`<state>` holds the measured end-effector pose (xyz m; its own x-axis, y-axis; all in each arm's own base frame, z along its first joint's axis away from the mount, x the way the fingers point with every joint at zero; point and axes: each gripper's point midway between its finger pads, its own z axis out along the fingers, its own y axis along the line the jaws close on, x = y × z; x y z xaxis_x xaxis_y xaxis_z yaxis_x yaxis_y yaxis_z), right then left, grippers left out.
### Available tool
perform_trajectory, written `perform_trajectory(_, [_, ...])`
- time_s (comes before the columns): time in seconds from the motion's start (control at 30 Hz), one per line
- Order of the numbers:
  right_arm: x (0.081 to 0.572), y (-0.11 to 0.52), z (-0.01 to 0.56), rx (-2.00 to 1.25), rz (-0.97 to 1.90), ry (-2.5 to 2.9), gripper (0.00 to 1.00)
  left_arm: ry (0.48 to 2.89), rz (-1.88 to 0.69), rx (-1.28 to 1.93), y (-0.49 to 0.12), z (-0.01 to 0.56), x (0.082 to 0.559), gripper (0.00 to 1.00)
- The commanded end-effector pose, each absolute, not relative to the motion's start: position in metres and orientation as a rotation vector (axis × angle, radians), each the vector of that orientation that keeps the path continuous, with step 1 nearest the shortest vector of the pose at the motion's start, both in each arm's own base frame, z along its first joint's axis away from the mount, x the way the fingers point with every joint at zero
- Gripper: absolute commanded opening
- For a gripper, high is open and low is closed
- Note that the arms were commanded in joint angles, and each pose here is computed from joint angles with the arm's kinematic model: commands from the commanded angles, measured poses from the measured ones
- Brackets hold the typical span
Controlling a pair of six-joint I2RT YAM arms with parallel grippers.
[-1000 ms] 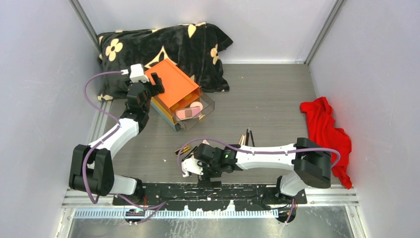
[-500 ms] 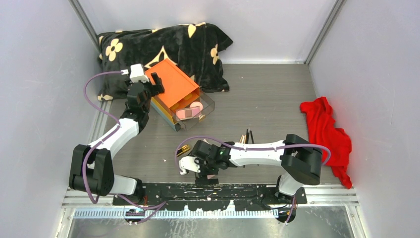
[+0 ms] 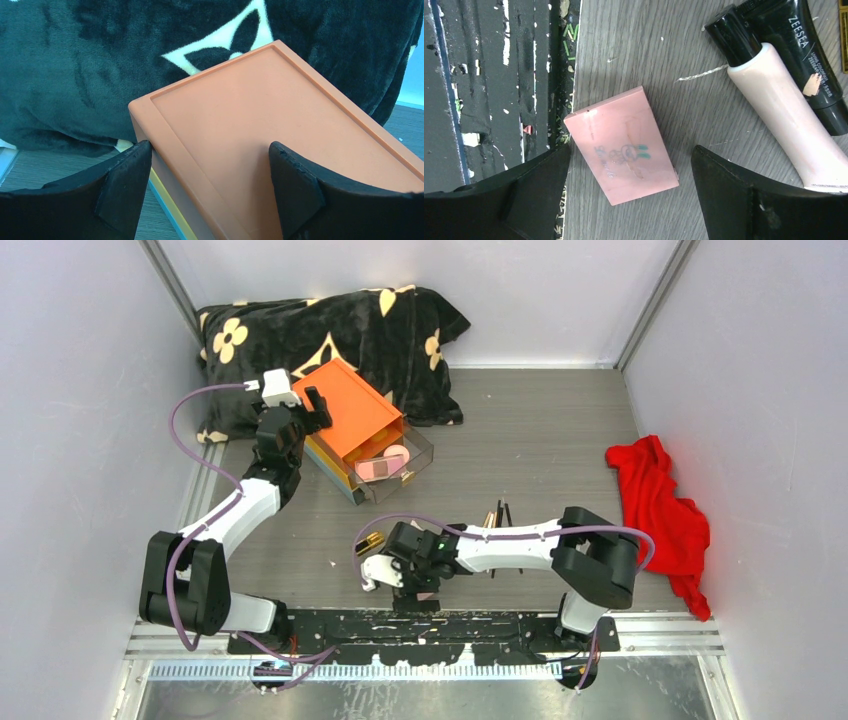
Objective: Organize the makeup
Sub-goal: Pick up the makeup from the center of the board.
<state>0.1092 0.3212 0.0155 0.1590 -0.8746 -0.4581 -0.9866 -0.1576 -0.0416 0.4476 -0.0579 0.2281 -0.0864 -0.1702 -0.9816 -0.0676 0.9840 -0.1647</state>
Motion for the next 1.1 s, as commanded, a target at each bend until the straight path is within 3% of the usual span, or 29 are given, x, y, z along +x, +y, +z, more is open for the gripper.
perform_trajectory(0.0, [0.124,0.339,0.021,-2.061,0.486,1.757,0.91,2.083,-0.093,0.010,-0.079,0.106,0.402,0.83])
perform_trajectory(0.1, [0.127,0.338,0.016,-2.052,0.476,1.785,0.80,2.080,-0.092,0.010,-0.079,0.107,0.402,0.83])
perform_trajectory(0.2, [0.131,0.336,0.013,-2.042,0.464,1.832,0.55,2.080,-0.092,0.012,-0.079,0.107,0.402,0.82])
perform_trajectory(0.43, [0.132,0.332,0.013,-1.969,0.456,1.927,0.37,2.082,-0.092,0.012,-0.079,0.106,0.402,0.83])
perform_trajectory(0.47, [0.135,0.332,0.015,-1.937,0.447,1.943,0.26,2.081,-0.092,0.011,-0.079,0.106,0.402,0.83])
perform_trajectory(0.5, [0.138,0.332,0.015,-1.902,0.431,1.961,0.04,2.081,-0.091,0.012,-0.079,0.106,0.402,0.82])
perform_trajectory(0.53, [0.140,0.332,0.017,-1.869,0.419,1.972,0.01,2.080,-0.091,0.013,-0.079,0.106,0.402,0.82])
perform_trajectory(0.8, [0.137,0.329,0.036,-1.811,0.450,1.986,0.01,2.081,-0.090,0.010,-0.078,0.106,0.402,0.83])
perform_trajectory(1.07, [0.156,0.332,0.131,-1.626,0.422,1.879,0.01,2.082,-0.090,0.009,-0.079,0.106,0.402,0.83])
